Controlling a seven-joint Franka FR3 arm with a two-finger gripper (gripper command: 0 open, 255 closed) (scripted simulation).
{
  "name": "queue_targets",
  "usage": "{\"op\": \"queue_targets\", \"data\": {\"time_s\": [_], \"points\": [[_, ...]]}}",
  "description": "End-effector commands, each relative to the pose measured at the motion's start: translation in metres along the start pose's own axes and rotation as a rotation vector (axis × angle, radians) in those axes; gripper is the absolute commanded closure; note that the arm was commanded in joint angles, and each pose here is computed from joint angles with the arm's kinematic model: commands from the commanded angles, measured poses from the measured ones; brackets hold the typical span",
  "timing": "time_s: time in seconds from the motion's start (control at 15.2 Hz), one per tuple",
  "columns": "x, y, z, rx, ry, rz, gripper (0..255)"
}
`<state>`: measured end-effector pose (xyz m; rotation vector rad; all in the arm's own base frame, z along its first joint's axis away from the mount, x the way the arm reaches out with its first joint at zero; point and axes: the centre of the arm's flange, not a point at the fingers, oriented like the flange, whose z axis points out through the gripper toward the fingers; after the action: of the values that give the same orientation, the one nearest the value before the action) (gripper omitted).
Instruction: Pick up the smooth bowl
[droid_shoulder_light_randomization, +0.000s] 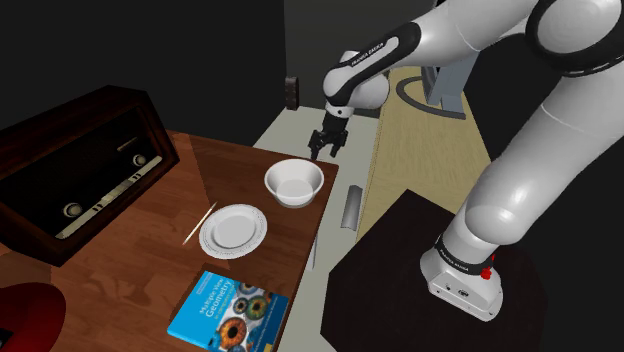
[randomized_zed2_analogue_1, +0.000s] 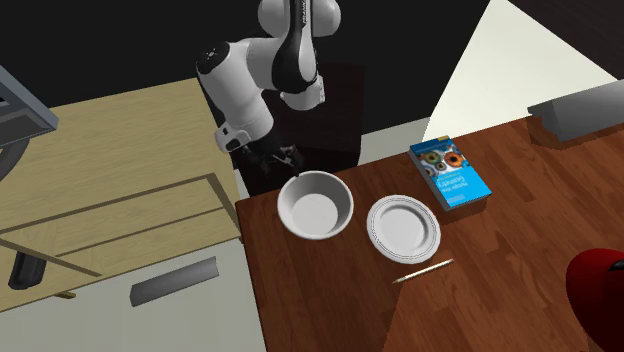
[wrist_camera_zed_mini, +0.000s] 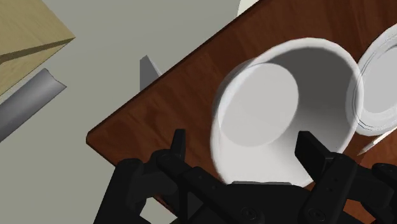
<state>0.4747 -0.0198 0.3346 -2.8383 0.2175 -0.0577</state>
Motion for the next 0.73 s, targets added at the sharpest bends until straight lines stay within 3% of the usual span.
{"op": "queue_targets", "data": {"time_s": [0.0, 0.2, 0.66], "points": [[0.012, 0.005, 0.018, 0.022, 0.013, 0.013, 0], [0.03, 0.01, 0.043, 0.049, 0.027, 0.028, 0], [0.03, 0.021, 0.079, 0.049, 0.027, 0.028, 0]]}}
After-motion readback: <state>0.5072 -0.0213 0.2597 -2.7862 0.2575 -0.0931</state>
